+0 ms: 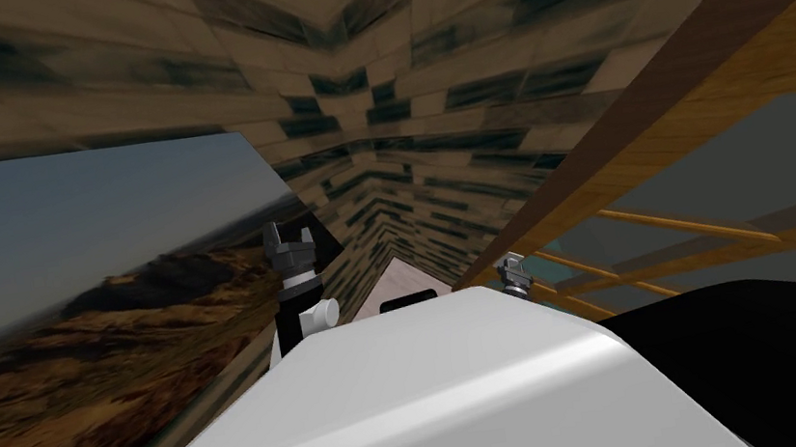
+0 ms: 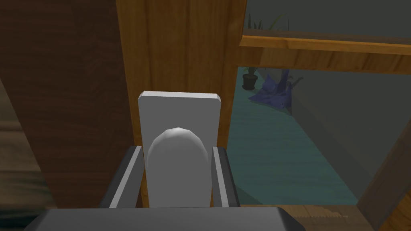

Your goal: Pull the door open

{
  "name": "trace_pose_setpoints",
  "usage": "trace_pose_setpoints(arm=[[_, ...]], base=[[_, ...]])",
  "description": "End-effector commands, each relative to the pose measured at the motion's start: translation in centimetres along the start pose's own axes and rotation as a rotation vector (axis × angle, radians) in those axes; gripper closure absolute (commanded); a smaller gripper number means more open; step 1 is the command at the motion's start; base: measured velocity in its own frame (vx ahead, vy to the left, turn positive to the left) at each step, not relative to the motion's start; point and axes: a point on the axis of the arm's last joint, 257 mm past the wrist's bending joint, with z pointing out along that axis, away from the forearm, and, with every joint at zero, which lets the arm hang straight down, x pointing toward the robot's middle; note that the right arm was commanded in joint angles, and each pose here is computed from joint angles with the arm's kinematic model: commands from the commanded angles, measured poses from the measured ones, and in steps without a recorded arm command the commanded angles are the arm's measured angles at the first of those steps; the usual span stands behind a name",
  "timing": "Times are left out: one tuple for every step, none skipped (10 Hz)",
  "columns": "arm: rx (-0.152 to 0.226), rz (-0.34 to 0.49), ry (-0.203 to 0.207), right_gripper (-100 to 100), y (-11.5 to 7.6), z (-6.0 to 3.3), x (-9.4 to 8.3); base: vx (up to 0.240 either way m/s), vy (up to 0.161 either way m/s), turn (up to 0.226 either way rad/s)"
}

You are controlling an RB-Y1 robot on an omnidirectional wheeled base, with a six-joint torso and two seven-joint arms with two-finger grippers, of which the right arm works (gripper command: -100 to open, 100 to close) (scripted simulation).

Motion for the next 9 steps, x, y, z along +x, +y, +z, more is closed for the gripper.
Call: trace_pose_setpoints(arm=[[-0.002, -0.001, 0.0, 100, 0.1, 0.03, 0.0], [-0.002, -0.001, 0.0, 100, 0.1, 0.03, 0.0], [0.024, 0.0, 0.001, 100, -0.6, -0.15, 0.0], [0.032, 0.001, 0.001, 100, -0.8, -0.2, 0.1], [0.049, 0.001, 0.002, 100, -1.2, -0.33, 0.1], [0.068, 0.001, 0.002, 100, -1.7, -0.48, 0.1], [0.088, 0.002, 0.002, 100, -2.2, -0.66, 0.1], [0.108, 0.003, 0.002, 100, -2.7, -0.85, 0.1], [0.136, 0.004, 0.001, 100, -3.4, -1.13, 0.1]], base=[[0.0, 0.0, 0.0], [0.0, 0.0, 0.0], [-0.102, 0.047, 0.036], [-0.141, 0.061, 0.026], [-0.157, 0.063, 0.031], [-0.187, 0.065, 0.049], [-0.19, 0.081, 0.053], [-0.199, 0.07, 0.043], [-0.258, 0.022, 0.072]])
